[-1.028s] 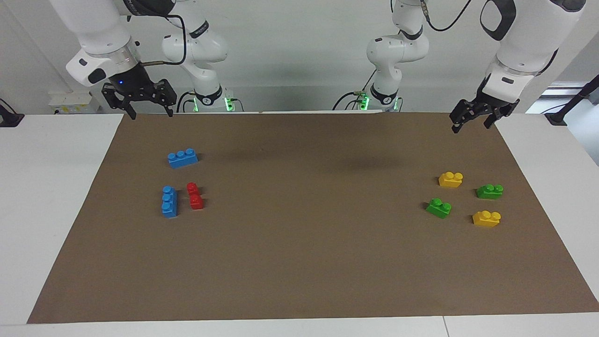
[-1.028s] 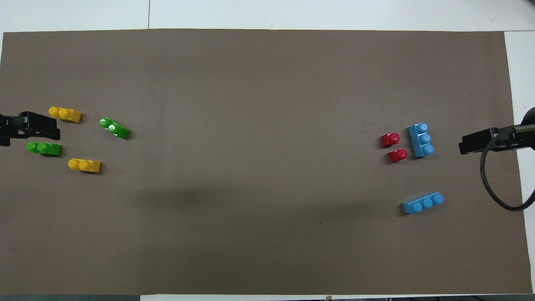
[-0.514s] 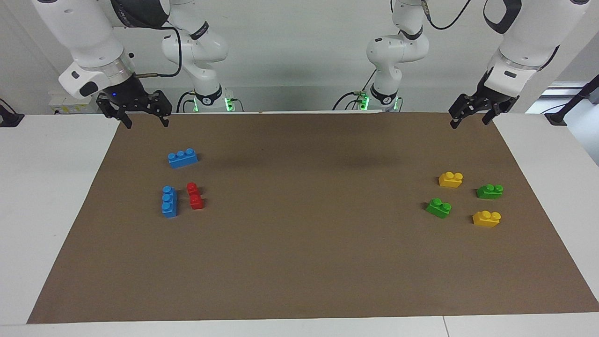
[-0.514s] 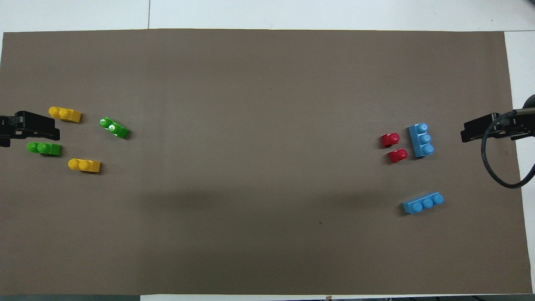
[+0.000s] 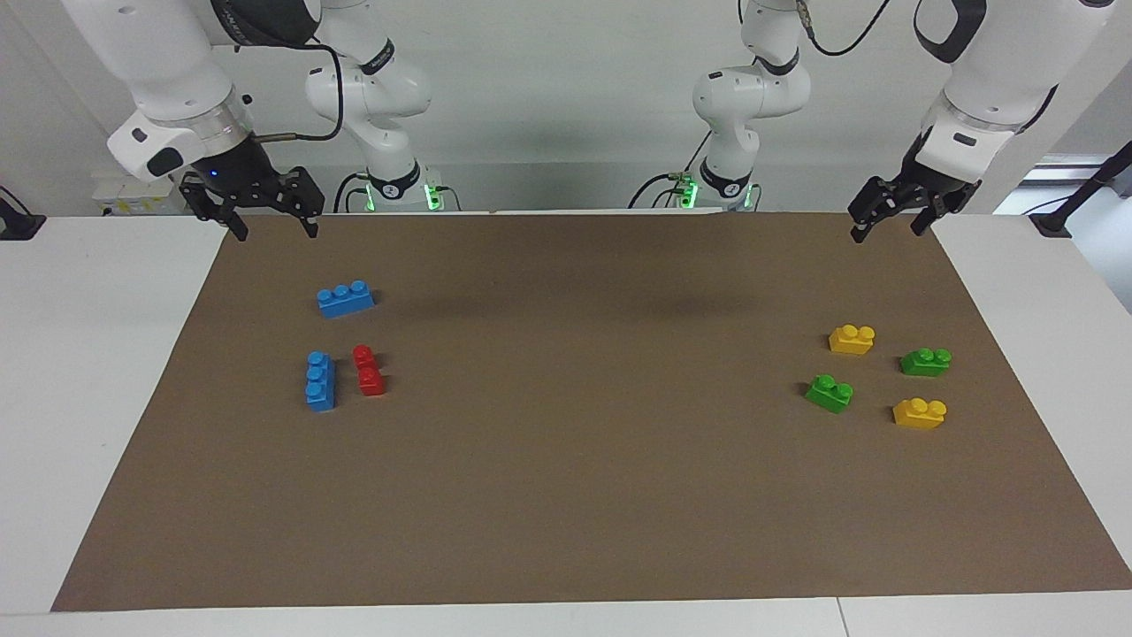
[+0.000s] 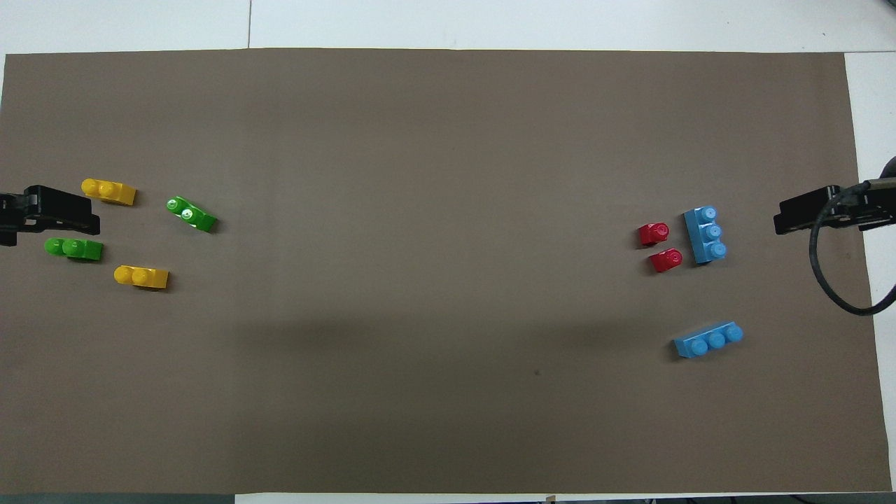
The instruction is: Remove green block with left arm and hold with right
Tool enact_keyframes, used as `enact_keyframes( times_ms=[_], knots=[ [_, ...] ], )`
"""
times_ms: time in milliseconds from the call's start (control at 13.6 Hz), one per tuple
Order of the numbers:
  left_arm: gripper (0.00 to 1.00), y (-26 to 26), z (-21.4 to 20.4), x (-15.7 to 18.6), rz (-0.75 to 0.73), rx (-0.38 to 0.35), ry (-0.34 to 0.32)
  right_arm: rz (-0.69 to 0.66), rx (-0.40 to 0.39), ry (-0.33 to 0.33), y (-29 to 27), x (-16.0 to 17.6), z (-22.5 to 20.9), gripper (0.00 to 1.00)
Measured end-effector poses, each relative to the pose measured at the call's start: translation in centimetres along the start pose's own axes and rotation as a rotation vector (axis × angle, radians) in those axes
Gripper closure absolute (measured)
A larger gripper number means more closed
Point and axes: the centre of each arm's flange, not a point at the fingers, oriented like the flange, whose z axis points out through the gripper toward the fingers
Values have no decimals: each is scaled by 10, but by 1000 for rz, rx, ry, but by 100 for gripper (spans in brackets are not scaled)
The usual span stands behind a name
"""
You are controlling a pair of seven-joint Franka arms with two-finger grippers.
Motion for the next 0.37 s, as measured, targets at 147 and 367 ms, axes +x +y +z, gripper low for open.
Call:
enact_keyframes(
  times_ms=[147,367],
  knots=[
    [0,0,0,0,0,0,-1,1,0,-3,1,1,2,0],
    [0,1,0,0,2,-1,0,1,0,-9,1,3,5,0]
  ],
)
